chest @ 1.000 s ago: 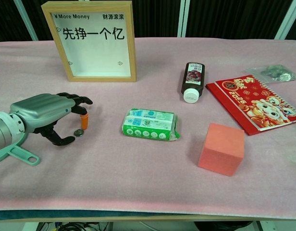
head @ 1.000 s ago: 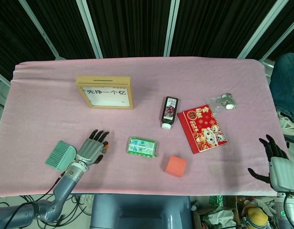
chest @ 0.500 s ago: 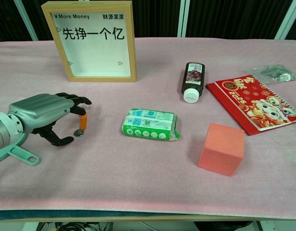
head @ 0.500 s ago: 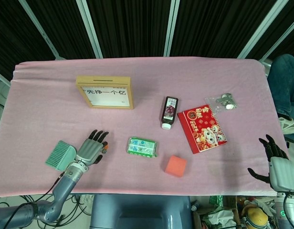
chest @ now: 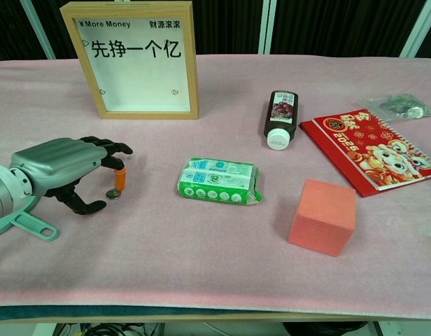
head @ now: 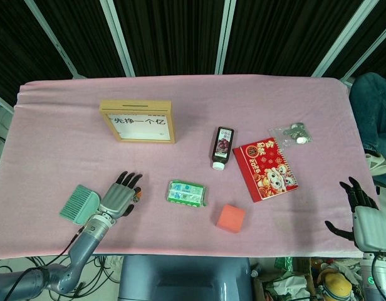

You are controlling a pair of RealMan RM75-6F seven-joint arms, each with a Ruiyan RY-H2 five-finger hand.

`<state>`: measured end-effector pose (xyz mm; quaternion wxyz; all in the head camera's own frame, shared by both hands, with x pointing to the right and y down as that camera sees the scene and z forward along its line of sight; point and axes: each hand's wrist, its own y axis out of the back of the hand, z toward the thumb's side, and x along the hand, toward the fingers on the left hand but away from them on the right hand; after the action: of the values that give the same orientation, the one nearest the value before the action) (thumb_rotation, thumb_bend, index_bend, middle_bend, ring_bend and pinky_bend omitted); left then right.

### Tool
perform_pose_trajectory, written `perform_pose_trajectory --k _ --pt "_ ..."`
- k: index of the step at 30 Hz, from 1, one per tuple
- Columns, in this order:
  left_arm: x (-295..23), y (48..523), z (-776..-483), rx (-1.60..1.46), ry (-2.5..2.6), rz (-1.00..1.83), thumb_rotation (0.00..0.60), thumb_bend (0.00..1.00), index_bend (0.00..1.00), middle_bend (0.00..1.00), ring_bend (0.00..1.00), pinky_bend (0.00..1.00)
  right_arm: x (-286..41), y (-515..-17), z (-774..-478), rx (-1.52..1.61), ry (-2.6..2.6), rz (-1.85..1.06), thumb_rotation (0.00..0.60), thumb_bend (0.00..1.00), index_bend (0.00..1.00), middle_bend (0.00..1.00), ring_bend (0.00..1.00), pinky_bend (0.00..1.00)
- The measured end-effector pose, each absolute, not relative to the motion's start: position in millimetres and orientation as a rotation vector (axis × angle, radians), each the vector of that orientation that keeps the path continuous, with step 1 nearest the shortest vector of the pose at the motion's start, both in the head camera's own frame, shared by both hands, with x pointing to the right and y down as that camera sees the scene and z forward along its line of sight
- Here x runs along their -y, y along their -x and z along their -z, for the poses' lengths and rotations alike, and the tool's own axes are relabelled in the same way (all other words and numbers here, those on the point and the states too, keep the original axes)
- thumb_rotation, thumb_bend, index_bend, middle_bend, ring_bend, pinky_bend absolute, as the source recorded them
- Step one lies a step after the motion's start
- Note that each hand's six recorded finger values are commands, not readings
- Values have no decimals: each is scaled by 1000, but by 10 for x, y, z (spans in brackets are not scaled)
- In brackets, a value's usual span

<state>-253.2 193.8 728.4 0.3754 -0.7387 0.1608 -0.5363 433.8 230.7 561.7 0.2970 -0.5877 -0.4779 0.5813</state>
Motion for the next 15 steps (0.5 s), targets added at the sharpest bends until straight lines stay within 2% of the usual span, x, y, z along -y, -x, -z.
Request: perform_pose_trajectory --k 15 --pt "-1963 2539 -7325 -397 1889 1379 600 364 420 60 0 0 -2309 -4345 -5620 1277 1564 -1552 600 65 133 22 141 212"
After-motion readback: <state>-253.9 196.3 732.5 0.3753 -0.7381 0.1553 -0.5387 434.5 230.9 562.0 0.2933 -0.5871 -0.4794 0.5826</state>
